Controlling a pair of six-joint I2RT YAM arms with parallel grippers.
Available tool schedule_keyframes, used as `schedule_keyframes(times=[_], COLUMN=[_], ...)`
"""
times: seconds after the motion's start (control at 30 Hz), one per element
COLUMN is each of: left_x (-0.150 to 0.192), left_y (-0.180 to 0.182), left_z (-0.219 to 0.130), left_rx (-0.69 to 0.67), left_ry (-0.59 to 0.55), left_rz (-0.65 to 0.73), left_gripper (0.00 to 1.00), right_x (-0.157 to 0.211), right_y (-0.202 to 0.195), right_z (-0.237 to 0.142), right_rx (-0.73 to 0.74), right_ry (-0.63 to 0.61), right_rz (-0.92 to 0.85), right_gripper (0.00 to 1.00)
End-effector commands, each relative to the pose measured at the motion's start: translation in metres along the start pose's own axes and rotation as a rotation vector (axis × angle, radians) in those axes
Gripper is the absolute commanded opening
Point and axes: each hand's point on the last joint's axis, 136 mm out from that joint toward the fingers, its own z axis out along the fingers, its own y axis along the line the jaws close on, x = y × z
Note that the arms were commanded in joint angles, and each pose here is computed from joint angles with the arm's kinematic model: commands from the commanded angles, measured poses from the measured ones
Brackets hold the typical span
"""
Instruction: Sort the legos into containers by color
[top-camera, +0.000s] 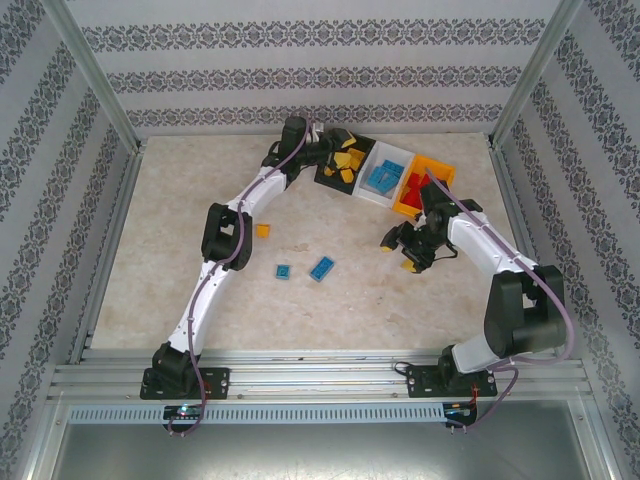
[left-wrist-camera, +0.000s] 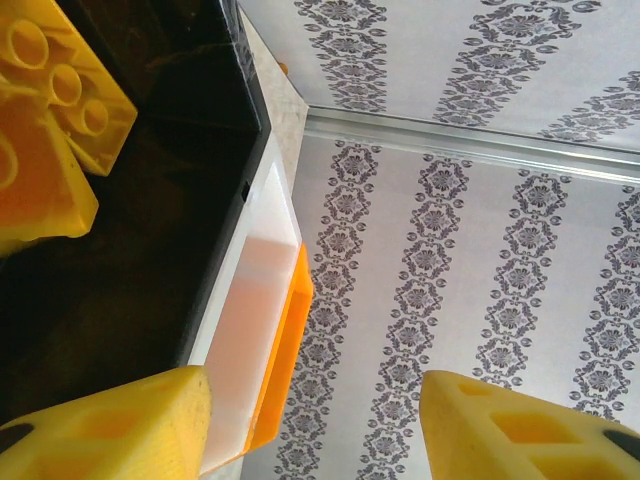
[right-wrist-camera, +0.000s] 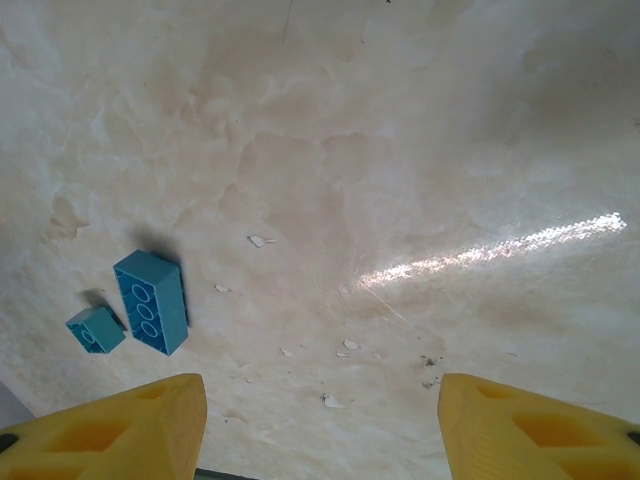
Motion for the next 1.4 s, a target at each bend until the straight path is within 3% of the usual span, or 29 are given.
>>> schedule_keyframes(times=[0.0,0.37,0.7,1.0,1.37], left_x=[-0.012,-0.004,0.028,0.037,0.052], left_y=[-0.007,-0.027,-0.049,-0.048,-0.031], left_z=[-0.008,-0.015,-0.051,-0.106,-0.197], left_rx=[0.014,0.028,-0.046,-0.053,-0.200], left_ry=[-0.020,0.016,0.068,0.010,-0.062], left_rz=[0.014,0.055,0.185,0.189,0.231], left_gripper=[0.59,0.59,0.60,0.60,0.60], right_x=[-0.006,-0.008,0.005,0.024,0.043], right_y=[0.002,0.013,0.037,0.053,0.092], right_z=[-0.004,0.005,0.015,0.025,0.056], right_rx=[0.003,-0.012,-0.010,-0.007,-0.011], right_ry=[-0.015,-0.008,-0.010,-0.008,0.047], right_rz=[0.001,0.008,-0.061,-0.111,-0.190], right_gripper=[0.64,0.64,0.64,0.64,0.64])
